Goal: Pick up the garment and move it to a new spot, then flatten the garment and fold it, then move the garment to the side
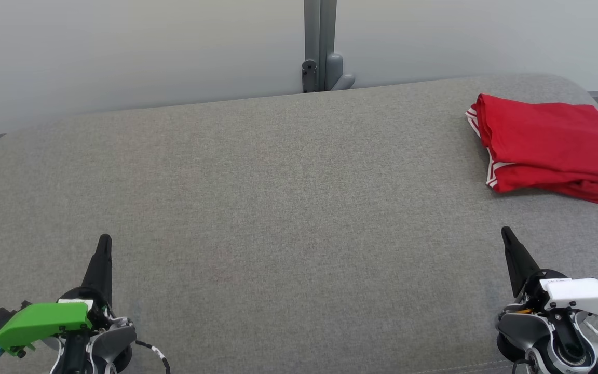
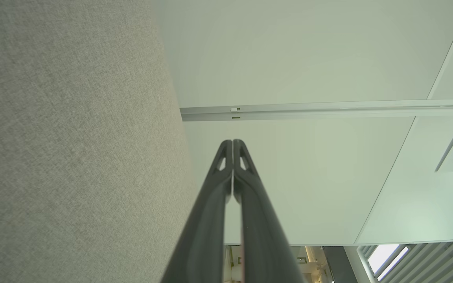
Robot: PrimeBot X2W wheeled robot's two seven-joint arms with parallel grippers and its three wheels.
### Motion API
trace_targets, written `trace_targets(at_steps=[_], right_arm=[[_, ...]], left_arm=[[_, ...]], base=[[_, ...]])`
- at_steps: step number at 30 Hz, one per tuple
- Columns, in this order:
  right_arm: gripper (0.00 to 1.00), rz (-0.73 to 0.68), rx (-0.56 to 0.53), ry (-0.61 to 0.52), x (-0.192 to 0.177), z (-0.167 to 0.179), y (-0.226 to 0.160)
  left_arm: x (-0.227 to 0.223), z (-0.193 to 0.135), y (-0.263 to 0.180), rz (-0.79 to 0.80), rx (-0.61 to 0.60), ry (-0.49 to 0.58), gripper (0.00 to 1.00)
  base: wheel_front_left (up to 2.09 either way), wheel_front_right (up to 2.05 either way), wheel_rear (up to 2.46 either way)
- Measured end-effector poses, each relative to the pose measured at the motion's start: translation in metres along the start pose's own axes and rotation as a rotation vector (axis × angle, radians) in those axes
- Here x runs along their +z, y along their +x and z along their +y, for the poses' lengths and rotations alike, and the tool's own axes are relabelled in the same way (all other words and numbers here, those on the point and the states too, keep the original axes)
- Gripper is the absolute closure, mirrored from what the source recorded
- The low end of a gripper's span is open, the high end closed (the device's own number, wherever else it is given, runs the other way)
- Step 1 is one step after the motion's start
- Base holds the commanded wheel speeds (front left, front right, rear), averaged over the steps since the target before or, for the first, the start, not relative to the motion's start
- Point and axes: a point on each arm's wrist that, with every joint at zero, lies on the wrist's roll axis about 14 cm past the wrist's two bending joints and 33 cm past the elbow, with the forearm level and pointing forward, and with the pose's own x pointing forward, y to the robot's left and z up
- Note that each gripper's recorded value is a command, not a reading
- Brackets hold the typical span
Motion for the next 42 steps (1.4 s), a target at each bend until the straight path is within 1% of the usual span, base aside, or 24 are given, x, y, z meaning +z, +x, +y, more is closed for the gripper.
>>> trace_targets(at_steps=[42], right_arm=[[1.00,-0.001,0.001,0.002,0.0007,0.0001,0.0000]], left_arm=[[0.0000,-0.0005,0.0003,0.000,-0.001,0.000,1.00]], base=[[0.00,0.00,0.00]])
